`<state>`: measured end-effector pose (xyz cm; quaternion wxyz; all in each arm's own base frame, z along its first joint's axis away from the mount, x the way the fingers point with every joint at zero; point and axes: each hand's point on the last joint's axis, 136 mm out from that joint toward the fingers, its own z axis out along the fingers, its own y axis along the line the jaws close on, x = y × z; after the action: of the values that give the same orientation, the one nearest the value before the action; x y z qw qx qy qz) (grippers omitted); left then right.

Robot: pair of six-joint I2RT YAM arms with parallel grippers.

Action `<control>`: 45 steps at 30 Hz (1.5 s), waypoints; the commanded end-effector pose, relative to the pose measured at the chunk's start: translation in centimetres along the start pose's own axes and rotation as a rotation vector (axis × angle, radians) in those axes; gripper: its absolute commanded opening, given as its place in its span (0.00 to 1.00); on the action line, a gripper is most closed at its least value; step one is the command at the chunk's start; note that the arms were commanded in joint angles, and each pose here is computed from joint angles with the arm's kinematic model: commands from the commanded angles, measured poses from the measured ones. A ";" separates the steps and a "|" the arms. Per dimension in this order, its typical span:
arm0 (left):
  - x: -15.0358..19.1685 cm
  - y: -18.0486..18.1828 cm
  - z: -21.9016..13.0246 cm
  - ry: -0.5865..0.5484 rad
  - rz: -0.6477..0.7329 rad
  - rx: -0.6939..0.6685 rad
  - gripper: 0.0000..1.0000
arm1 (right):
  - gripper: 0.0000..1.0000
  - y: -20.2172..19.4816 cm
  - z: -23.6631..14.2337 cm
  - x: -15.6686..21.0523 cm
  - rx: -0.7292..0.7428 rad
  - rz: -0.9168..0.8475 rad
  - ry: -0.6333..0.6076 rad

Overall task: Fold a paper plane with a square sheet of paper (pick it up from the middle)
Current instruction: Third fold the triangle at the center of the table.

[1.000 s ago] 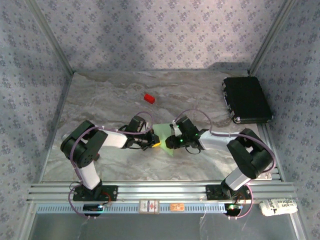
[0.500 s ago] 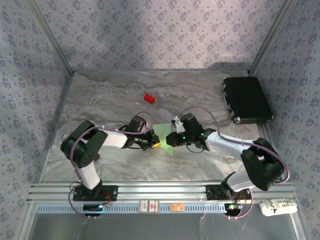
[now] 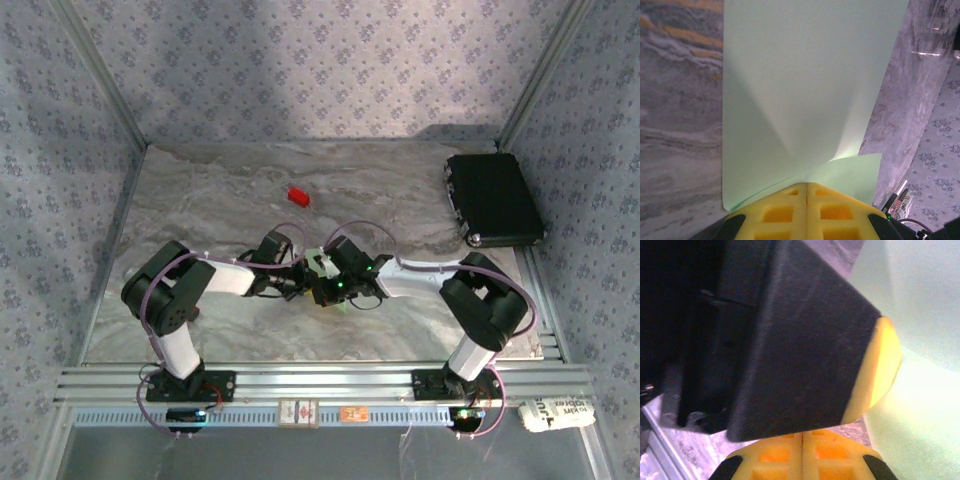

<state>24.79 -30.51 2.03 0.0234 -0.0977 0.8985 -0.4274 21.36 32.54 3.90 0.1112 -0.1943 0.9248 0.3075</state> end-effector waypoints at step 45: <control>0.9 4.0 0.6 0.031 -0.051 -0.148 0.00 | 0.10 -1.9 -2.3 1.6 -0.132 0.135 -0.034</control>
<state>24.88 -30.67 1.98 0.0221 -0.0933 0.9004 -0.4245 20.56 29.18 2.75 0.0921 -0.1381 0.9176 0.3613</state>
